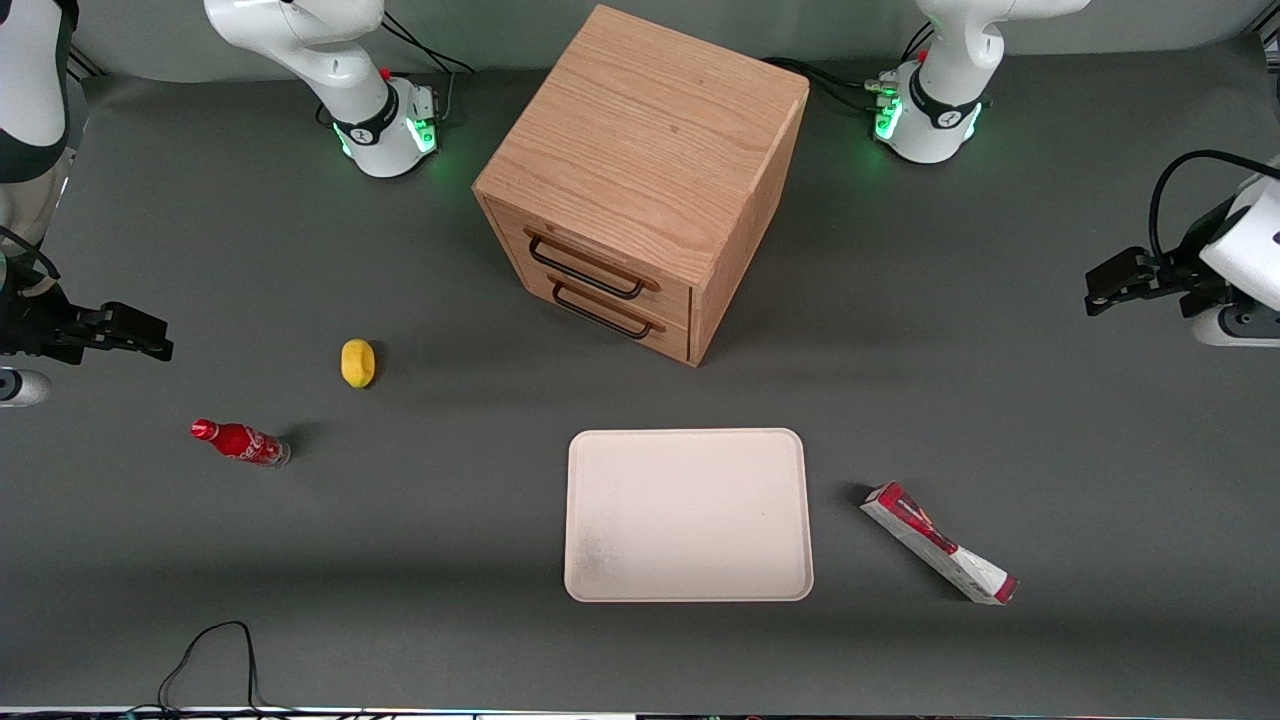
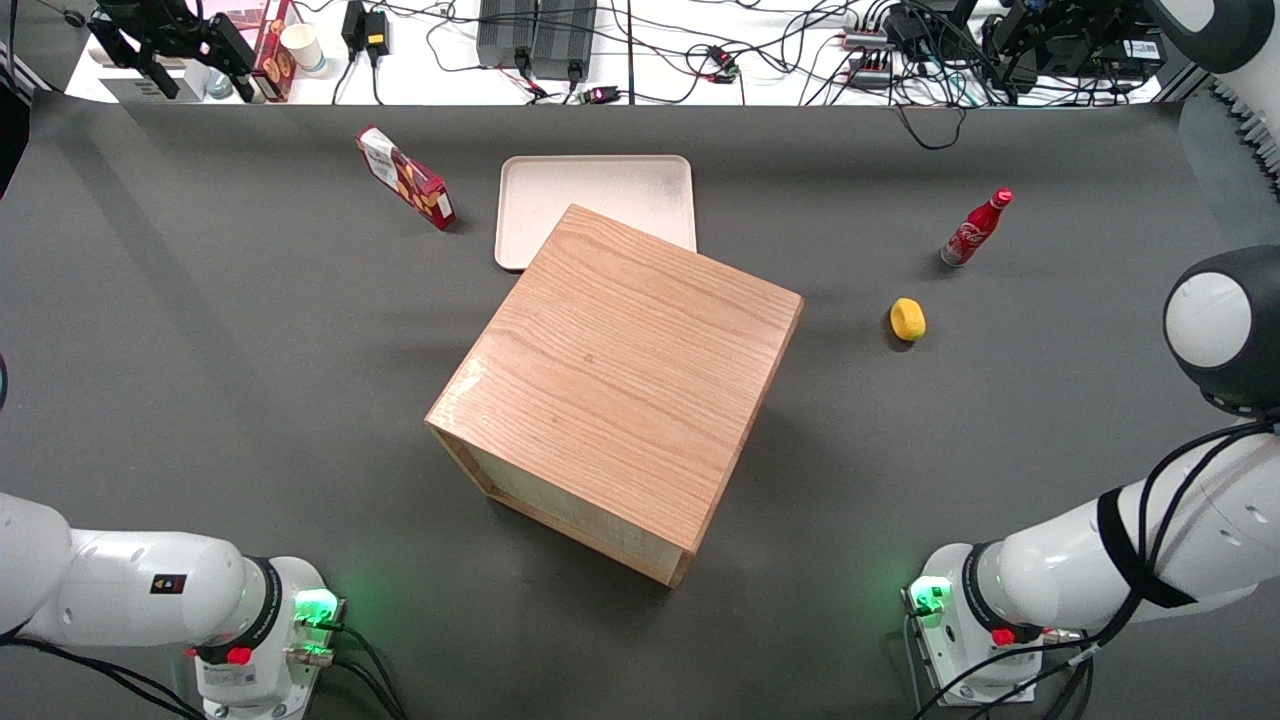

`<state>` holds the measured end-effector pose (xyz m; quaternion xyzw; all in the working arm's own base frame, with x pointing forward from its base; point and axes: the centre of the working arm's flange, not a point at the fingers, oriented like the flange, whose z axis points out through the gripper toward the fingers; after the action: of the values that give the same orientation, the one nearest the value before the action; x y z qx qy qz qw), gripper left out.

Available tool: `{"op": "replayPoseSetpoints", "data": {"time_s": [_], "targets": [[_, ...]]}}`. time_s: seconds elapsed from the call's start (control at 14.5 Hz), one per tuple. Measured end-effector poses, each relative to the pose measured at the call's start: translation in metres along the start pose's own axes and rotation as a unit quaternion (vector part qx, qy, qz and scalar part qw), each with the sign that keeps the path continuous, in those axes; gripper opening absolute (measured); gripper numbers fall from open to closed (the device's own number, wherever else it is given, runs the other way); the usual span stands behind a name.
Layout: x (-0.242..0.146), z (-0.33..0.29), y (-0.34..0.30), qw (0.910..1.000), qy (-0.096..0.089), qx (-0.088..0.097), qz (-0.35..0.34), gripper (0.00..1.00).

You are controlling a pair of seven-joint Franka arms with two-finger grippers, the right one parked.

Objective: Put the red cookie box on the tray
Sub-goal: 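Move the left gripper down over the red cookie box beside the tray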

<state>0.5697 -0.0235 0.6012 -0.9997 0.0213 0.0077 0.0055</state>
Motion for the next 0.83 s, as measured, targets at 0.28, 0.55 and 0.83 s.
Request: {"op": "replayPoseSetpoints", "data": {"time_s": [0.28,0.55,0.83], "targets": [[0.0,0.0,-0.001,1.0,0.0,0.0,-0.001,1.0],[0.006,0.006,0.003,1.0,0.002,-0.003,0.002,1.0],[0.048,0.039,0.033,0.9998,0.014,-0.009,0.006,1.0]]}}
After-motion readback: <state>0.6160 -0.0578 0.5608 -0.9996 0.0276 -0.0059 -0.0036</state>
